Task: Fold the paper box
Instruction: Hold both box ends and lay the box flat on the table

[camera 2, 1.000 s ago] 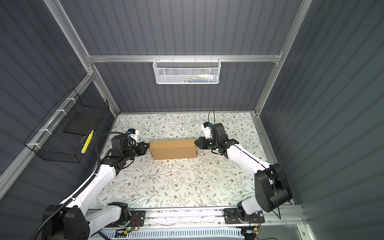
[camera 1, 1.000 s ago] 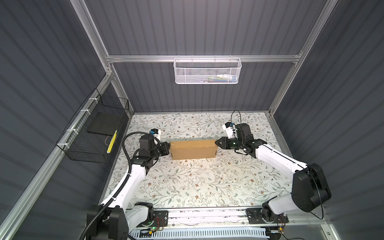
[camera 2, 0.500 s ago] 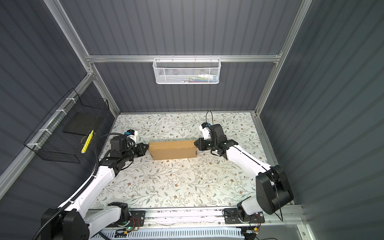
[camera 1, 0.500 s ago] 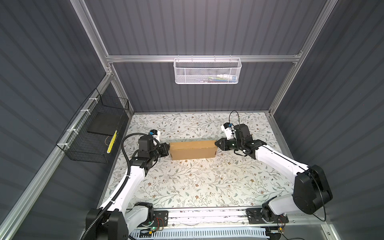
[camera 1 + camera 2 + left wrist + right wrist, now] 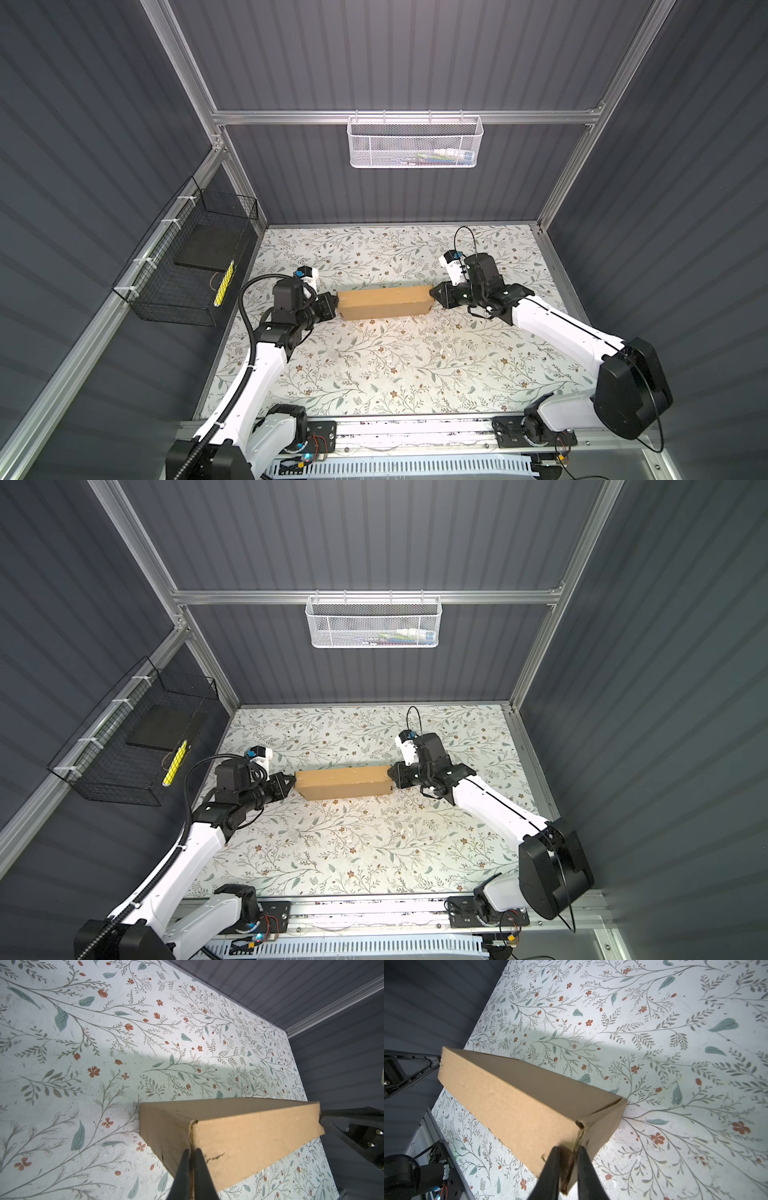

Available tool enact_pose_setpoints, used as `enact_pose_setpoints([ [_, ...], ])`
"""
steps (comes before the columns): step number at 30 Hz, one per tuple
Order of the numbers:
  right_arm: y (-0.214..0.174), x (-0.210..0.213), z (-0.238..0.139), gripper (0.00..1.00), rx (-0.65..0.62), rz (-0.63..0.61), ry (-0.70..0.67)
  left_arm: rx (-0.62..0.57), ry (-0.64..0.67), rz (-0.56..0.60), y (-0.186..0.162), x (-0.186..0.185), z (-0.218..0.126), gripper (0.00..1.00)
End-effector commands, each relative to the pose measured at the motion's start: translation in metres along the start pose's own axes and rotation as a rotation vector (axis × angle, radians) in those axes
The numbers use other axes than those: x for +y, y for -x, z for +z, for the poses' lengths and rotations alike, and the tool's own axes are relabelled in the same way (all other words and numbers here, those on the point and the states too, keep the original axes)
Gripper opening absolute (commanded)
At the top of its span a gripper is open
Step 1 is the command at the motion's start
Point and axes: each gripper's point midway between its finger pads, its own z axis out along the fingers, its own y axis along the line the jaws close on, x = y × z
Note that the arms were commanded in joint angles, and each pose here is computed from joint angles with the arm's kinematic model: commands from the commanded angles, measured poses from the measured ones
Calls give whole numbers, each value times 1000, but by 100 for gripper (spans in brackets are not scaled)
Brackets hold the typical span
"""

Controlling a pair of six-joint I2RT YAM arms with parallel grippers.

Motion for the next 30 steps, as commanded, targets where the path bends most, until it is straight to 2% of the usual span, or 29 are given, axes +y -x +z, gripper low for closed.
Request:
enact_pose_setpoints([
  [1, -27, 5, 2, 18, 80, -6, 14, 78, -31, -44, -25, -3, -5, 9],
  [10, -32, 5, -5, 18, 67, -17, -12, 74, -19, -69, -38, 0, -17, 9],
  [30, -42, 9, -9, 18, 77, -25, -8, 81, 18, -90, -52, 12, -18, 9],
])
